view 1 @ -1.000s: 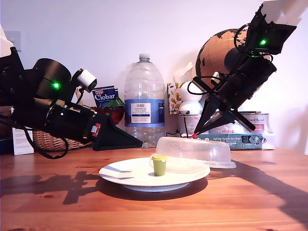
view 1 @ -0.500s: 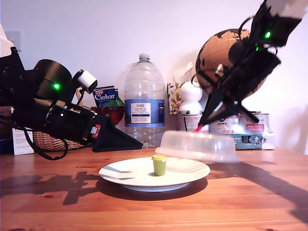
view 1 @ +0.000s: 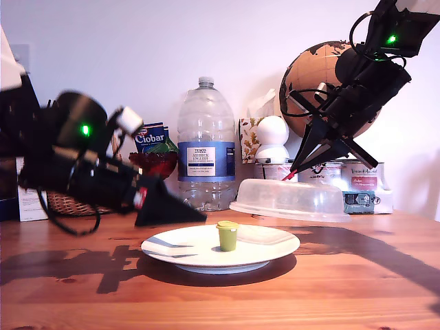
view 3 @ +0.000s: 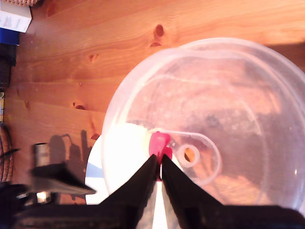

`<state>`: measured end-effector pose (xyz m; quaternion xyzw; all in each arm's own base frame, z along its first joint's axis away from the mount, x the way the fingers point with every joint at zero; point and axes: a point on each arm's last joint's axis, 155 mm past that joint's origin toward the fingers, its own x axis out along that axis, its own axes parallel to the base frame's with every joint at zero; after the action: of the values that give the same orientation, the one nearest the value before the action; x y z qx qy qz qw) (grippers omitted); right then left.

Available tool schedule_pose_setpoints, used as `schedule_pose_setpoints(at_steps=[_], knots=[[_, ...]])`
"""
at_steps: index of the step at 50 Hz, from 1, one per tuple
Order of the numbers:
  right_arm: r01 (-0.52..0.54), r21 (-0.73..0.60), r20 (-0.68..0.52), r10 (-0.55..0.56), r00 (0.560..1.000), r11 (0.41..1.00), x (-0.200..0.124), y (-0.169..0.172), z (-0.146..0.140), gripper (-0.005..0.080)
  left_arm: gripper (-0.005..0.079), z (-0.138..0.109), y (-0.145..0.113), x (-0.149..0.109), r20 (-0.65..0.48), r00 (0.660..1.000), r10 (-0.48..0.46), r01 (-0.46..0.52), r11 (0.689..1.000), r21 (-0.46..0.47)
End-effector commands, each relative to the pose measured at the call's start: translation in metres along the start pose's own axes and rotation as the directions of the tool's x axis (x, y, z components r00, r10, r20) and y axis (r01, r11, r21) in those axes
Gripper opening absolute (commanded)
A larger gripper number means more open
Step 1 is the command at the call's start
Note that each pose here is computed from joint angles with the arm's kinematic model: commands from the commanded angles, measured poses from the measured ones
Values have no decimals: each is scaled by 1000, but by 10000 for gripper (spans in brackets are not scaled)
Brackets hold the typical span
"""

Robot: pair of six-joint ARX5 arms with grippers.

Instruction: Lift the plastic dome with your right arm while removing the green coffee capsule from the plate using your left arm.

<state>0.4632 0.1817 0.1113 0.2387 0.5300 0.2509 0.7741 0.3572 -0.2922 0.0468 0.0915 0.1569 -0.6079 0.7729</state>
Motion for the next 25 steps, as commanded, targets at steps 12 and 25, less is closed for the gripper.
schedule_pose_setpoints(at_steps=[12, 25], knots=[[-13, -45, 31, 15, 999, 999, -10, 10, 8, -12, 360, -7, 8, 17, -4, 1000, -18, 18, 1000, 6], [-17, -38, 37, 18, 999, 999, -14, 7, 11, -12, 360, -4, 2, 29, -13, 998, -55, 55, 999, -2]])
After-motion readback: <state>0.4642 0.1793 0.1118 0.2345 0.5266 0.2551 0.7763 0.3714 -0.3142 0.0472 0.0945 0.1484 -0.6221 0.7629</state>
